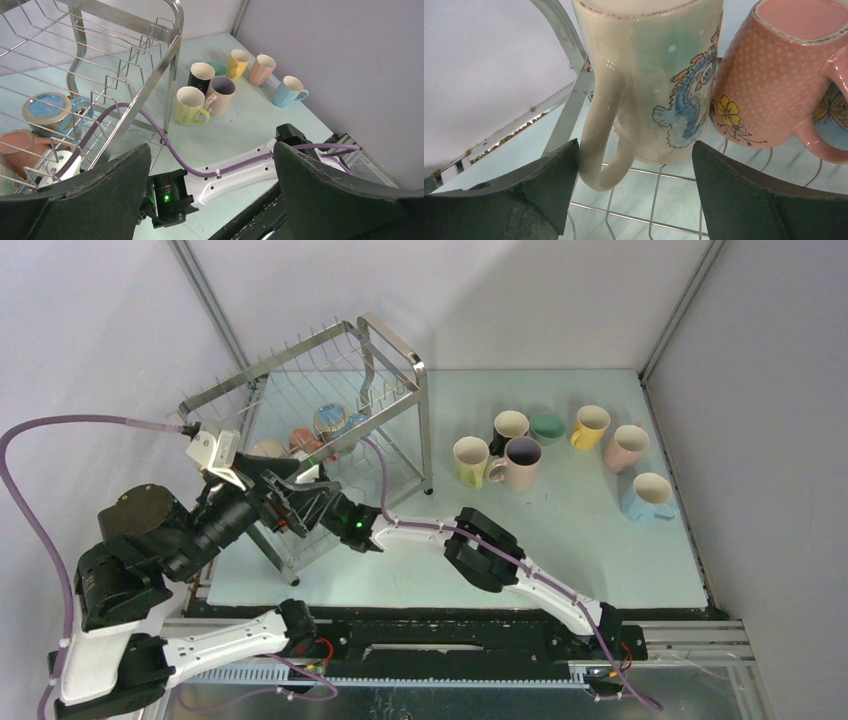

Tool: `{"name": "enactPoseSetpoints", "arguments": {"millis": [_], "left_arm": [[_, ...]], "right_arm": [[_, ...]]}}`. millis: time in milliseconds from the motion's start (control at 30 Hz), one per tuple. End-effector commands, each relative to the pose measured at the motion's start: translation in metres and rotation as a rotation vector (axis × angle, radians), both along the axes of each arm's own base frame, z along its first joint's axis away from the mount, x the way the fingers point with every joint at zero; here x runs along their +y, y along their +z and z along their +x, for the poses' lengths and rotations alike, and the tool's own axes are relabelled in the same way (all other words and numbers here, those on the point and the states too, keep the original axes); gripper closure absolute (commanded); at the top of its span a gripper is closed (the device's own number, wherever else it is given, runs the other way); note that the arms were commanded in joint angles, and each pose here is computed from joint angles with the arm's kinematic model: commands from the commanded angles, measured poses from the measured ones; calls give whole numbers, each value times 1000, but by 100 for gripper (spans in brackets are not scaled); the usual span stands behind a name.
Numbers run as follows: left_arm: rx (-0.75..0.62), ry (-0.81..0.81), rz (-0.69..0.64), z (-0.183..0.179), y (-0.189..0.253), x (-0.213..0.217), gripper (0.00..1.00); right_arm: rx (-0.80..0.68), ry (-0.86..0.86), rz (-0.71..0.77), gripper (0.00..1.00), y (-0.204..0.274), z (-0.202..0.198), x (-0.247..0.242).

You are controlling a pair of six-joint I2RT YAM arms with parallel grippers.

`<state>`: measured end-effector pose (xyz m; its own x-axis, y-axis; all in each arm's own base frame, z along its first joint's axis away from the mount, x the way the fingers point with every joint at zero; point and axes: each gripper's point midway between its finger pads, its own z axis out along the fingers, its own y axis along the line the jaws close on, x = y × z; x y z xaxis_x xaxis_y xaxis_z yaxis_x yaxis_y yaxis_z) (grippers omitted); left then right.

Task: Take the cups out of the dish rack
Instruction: Unload the cup from the dish rack.

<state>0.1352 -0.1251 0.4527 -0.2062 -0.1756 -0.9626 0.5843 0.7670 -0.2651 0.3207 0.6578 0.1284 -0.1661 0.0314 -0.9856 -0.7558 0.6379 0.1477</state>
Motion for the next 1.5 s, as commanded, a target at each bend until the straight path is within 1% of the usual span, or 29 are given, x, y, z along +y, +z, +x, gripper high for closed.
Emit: {"name": "enactPoseSetpoints", "arguments": {"millis": [0, 67, 167, 233, 400, 500, 967, 1267, 1467], "left_arm": [[-1, 5, -14, 5, 3, -8, 0], [-1, 4, -15, 6, 3, -8, 0], [-1, 4, -16, 6, 2, -9, 0], [1, 3, -15, 7, 1, -10, 0], [1, 0, -18, 6, 0, -11, 0], [0, 1, -17, 6, 0, -11, 0], [-5, 10, -15, 6, 1, -7, 0], [-2, 11, -10, 6, -2, -7, 0], [-4, 12, -14, 6, -2, -6, 0]], "right_arm": [[-21, -48, -35, 12, 3, 15, -7], [-18, -54, -48, 14, 1, 18, -9], [-18, -59, -63, 19, -1, 19, -15], [-24, -61, -60, 27, 4, 19, -18], [-35, -38, -52, 44, 9, 16, -20], [-41, -25, -49, 46, 10, 16, -18], [-56, 7, -36, 45, 15, 21, -7], [-52, 19, -56, 58, 9, 22, -6], [-49, 30, -72, 71, 6, 20, -6]]}}
